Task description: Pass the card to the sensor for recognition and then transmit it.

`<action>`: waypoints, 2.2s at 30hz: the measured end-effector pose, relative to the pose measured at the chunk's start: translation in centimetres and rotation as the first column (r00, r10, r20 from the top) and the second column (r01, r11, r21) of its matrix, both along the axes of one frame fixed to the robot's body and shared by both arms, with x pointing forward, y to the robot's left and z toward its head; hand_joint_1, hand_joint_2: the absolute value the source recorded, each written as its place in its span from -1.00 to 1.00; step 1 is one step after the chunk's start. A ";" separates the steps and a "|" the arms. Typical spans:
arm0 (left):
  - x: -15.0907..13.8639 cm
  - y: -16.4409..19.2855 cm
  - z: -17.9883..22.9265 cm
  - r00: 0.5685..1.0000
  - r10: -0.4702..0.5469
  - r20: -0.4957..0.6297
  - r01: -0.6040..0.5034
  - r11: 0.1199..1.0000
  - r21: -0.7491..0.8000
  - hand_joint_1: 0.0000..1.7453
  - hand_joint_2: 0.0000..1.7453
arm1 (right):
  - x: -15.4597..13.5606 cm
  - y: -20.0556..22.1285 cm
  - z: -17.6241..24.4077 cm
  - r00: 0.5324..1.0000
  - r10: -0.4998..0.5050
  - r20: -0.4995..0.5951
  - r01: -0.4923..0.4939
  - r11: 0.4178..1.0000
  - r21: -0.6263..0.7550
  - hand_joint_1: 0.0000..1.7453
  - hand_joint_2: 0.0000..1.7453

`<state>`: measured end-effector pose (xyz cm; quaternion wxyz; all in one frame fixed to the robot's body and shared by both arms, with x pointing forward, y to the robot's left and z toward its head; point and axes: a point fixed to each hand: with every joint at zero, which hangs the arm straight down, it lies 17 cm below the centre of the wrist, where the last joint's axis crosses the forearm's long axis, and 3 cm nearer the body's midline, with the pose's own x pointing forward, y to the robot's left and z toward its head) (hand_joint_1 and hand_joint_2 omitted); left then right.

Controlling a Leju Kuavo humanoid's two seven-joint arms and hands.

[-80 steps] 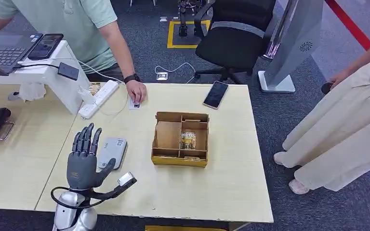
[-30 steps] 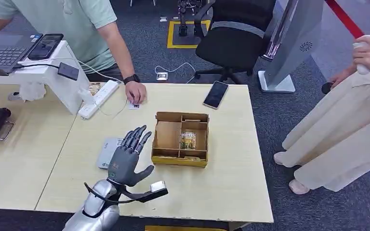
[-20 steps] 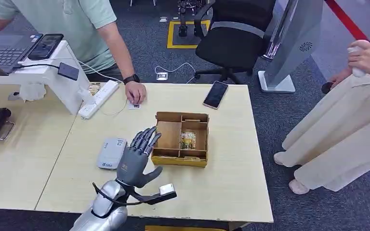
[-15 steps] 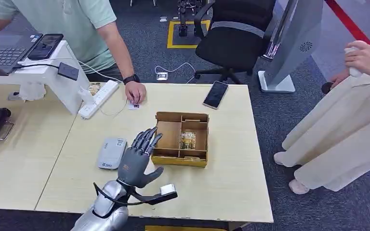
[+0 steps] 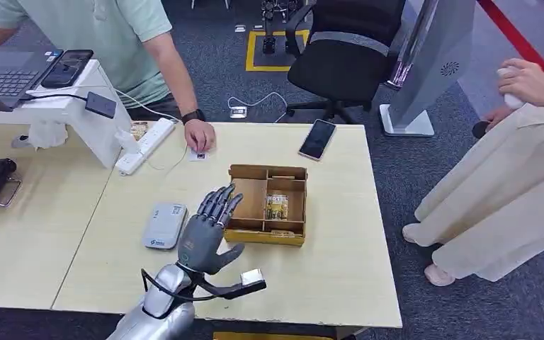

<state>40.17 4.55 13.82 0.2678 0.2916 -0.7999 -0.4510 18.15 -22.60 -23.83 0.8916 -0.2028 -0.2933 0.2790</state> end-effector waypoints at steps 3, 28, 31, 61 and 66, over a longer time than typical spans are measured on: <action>0.2 -0.3 0.0 1.000 -0.002 -0.005 0.002 1.000 0.003 -1.00 1.00 | 0.0 0.0 0.0 1.000 0.002 0.000 -0.002 1.000 0.000 -1.00 1.00; 0.9 -4.9 -5.0 0.998 -0.056 -0.035 0.063 0.966 0.251 -1.00 1.00 | 0.9 0.6 0.2 0.999 0.038 -0.002 -0.038 0.999 -0.001 -1.00 1.00; 1.2 -4.8 -4.9 0.999 -0.040 -0.023 0.044 0.964 0.261 -1.00 1.00 | 0.9 0.6 0.2 0.999 0.038 -0.001 -0.038 0.999 -0.002 -1.00 1.00; 3.2 -4.3 -2.9 1.000 -0.010 -0.009 0.012 0.975 0.223 -1.00 1.00 | 1.0 0.5 0.3 1.000 0.022 0.005 -0.022 1.000 -0.003 -1.00 1.00; 3.2 -4.0 -3.3 1.000 -0.011 -0.018 0.014 0.972 0.234 -1.00 1.00 | 1.0 0.5 0.3 1.000 0.022 0.005 -0.022 1.000 -0.003 -1.00 1.00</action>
